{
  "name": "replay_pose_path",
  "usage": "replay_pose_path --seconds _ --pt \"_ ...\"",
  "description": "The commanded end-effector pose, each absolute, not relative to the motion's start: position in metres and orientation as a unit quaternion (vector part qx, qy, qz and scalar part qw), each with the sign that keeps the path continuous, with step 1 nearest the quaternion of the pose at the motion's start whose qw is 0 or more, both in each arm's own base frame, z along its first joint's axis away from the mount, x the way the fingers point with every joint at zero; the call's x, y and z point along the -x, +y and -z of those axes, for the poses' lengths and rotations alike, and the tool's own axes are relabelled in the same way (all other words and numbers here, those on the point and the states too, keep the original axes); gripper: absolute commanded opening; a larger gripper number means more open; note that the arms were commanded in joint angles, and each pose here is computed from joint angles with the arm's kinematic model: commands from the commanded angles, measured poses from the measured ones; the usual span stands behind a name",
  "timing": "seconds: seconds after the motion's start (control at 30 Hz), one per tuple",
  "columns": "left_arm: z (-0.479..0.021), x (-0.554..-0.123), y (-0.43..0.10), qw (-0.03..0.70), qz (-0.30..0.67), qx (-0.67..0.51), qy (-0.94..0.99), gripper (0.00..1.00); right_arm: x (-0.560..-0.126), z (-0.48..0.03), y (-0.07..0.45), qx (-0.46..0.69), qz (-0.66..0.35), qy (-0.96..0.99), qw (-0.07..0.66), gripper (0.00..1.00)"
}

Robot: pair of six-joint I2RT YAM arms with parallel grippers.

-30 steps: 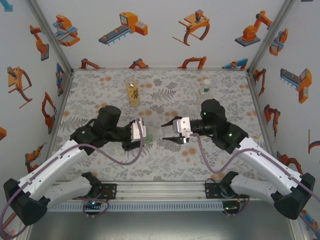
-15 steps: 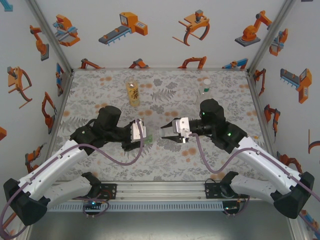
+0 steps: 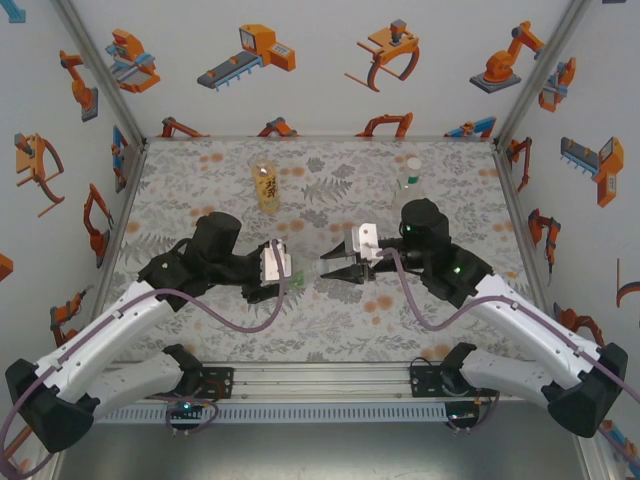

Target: Screw on the bottle caps

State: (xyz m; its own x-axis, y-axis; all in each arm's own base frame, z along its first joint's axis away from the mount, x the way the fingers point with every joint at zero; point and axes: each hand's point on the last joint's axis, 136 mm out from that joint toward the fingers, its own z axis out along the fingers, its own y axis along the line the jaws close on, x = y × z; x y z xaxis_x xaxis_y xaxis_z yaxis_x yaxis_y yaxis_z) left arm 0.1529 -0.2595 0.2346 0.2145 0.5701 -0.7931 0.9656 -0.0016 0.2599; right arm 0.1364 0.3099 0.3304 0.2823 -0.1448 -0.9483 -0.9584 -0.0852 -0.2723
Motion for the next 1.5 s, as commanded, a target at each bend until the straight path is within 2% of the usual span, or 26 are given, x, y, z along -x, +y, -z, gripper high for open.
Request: replay_pose_path --seconds 0.0,0.27,0.5,0.6,0.7,0.8,1.07,1.13,1.37,1.47 --pt "-0.255 -0.15 -0.264 0.432 0.251 -0.666 0.554 0.0 -0.139 -0.347 0.313 0.54 -0.465 0.493 0.499 0.0" --pt "-0.258 -0.163 -0.262 0.451 0.228 -0.649 0.569 0.0 -0.187 -0.327 0.309 0.293 -0.531 0.671 0.425 0.0" --pt "-0.257 -0.183 -0.257 0.463 0.186 -0.626 0.599 0.0 -0.209 -0.281 0.296 0.032 -0.55 0.79 0.267 0.0" --pt "-0.257 -0.183 -0.258 0.463 0.188 -0.624 0.601 0.0 -0.205 -0.27 0.303 -0.037 -0.588 0.785 0.19 0.0" --pt "-0.256 -0.184 -0.259 0.462 0.191 -0.622 0.603 0.0 -0.205 -0.258 0.303 -0.083 -0.586 0.792 0.149 0.0" --pt "-0.255 -0.184 -0.26 0.459 0.192 -0.622 0.605 0.0 -0.205 -0.244 0.291 -0.117 -0.536 0.824 0.142 0.0" --pt "-0.253 -0.182 -0.261 0.454 0.196 -0.626 0.603 0.0 -0.212 -0.254 0.282 -0.09 -0.525 0.822 0.202 0.02" --pt "-0.253 -0.179 -0.262 0.453 0.201 -0.629 0.599 0.0 -0.215 -0.256 0.282 -0.067 -0.522 0.82 0.226 0.08" --pt "-0.253 -0.167 -0.265 0.447 0.226 -0.643 0.579 0.0 -0.218 -0.304 0.285 0.055 -0.527 0.779 0.335 0.49" --pt "-0.252 -0.166 -0.265 0.447 0.227 -0.645 0.577 0.0 -0.221 -0.324 0.281 0.101 -0.51 0.764 0.382 0.61"
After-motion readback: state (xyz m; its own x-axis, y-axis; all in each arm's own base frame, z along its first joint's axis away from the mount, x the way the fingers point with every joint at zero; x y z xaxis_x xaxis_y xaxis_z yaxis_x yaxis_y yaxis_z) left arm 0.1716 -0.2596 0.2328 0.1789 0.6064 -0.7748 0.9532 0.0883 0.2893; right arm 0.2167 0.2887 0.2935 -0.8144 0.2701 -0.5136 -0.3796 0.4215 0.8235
